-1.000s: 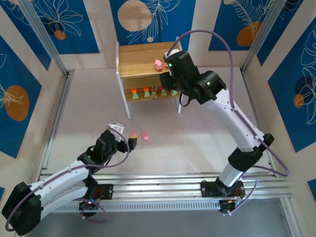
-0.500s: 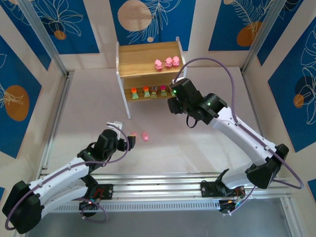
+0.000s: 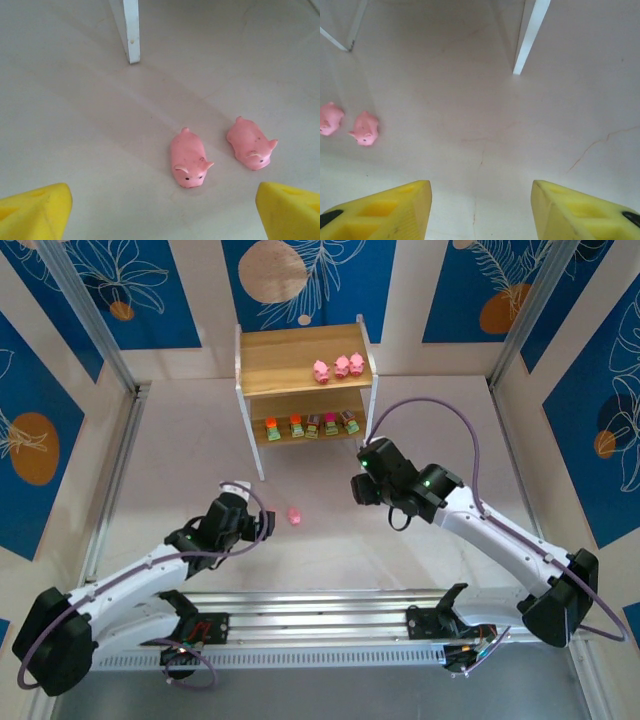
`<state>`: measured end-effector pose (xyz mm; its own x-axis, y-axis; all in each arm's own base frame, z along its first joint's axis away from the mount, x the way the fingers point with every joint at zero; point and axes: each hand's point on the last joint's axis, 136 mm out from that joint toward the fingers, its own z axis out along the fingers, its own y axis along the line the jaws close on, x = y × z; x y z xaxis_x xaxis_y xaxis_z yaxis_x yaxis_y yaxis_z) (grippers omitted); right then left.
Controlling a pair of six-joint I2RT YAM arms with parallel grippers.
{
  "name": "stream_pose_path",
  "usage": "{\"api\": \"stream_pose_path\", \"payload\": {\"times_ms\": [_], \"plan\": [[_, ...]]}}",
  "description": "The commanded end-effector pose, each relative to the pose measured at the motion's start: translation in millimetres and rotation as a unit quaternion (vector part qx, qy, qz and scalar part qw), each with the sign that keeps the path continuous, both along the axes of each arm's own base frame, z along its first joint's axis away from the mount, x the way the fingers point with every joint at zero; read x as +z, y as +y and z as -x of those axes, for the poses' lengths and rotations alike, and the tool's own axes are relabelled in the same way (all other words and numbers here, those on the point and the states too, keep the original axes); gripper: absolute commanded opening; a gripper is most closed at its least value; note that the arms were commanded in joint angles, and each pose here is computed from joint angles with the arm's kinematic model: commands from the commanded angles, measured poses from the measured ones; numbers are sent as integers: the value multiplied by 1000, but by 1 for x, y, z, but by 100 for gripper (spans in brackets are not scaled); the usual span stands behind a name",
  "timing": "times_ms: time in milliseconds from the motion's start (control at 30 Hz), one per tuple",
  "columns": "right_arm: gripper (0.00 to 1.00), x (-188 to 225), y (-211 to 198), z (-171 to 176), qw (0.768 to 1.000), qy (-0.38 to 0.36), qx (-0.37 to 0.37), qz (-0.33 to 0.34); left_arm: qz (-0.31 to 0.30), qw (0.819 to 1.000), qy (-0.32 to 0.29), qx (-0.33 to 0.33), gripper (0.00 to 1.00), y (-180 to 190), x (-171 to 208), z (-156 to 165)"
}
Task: Place and organize the plastic toys onto the shelf
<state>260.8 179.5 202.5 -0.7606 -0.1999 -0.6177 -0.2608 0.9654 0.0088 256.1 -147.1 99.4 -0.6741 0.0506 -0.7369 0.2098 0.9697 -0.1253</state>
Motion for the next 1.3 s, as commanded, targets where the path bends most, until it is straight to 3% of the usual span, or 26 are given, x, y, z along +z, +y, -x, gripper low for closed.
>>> {"api": "stream_pose_path", "payload": {"times_ms": [0, 433, 733, 1267], "plan": [[58, -10, 1, 6, 999, 9, -5, -31, 7, 1000, 15, 9, 93, -5, 3, -3], [70, -64, -17, 23, 999, 32, -17, -25, -11, 997, 73, 10, 88, -23, -19, -11], [91, -80, -26, 28, 999, -4, -25, -26, -20, 996, 89, 15, 83, -25, -27, -12], [91, -87, -29, 34, 998, -41, -30, -48, -16, 994, 107, 14, 66, -44, -42, -23]]}}
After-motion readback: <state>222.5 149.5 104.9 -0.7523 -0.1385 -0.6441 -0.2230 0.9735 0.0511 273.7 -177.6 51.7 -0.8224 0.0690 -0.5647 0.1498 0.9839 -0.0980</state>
